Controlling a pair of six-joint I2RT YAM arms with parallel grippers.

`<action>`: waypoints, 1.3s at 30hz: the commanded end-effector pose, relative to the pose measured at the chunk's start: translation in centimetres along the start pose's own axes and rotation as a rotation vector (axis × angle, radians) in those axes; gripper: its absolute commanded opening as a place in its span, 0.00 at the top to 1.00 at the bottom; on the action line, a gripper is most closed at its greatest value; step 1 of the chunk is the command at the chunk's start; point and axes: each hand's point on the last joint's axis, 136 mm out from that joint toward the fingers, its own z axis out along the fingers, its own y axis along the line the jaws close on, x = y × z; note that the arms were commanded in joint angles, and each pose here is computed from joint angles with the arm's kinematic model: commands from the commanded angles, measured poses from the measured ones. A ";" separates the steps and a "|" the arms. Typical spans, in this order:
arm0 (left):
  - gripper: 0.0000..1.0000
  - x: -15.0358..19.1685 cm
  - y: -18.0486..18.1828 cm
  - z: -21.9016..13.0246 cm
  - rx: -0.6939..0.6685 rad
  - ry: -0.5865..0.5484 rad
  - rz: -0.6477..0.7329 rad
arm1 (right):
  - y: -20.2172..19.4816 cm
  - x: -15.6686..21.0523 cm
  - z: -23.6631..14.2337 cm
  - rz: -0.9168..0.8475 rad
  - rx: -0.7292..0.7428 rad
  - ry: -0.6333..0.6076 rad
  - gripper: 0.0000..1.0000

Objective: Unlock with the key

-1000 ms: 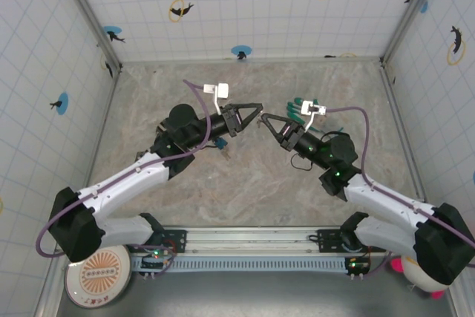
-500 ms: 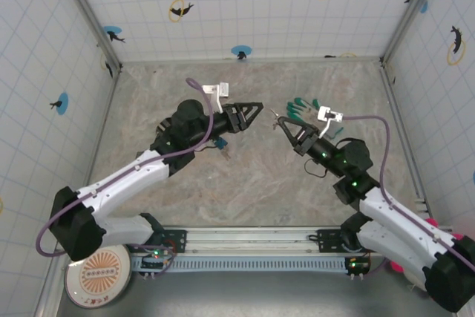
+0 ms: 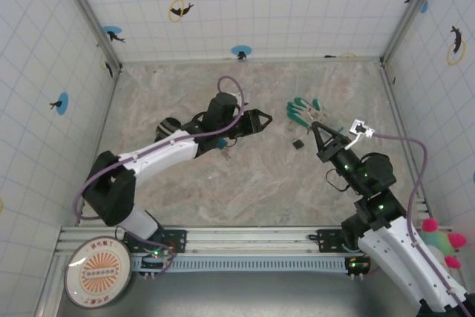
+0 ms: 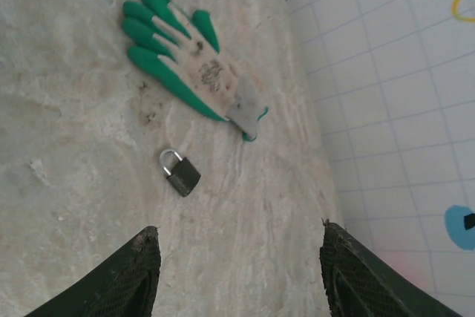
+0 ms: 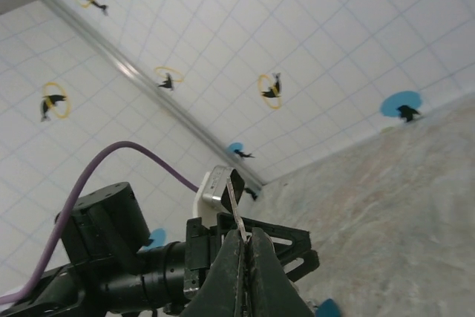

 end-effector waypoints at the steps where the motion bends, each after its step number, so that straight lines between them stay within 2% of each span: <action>1: 0.41 1.0 -0.3 1.8 -0.021 0.074 -0.056 | -4.3 1.1 -1.1 -0.046 0.182 0.014 1.00; 12: 0.40 4.2 1.8 9.2 -0.215 0.237 -0.141 | -8.3 1.3 -4.2 -0.083 0.362 -0.029 1.00; 18: 0.42 5.7 2.8 12.2 -0.297 0.282 -0.135 | -9.0 1.6 -5.2 -0.075 0.378 -0.048 1.00; 22: 0.44 6.3 3.4 14.0 -0.360 0.304 -0.080 | -9.6 2.0 -5.5 -0.065 0.389 -0.051 1.00; 30: 0.44 5.5 2.3 16.3 -0.397 0.282 0.071 | -10.2 2.5 -5.9 -0.052 0.396 -0.053 1.00; 31: 0.44 6.1 3.4 17.3 -0.422 0.300 0.082 | -10.3 2.5 -5.9 -0.053 0.399 -0.055 1.00; 39: 0.45 7.4 2.1 20.3 -0.322 0.358 0.081 | -10.6 2.5 -6.2 -0.058 0.415 -0.055 1.00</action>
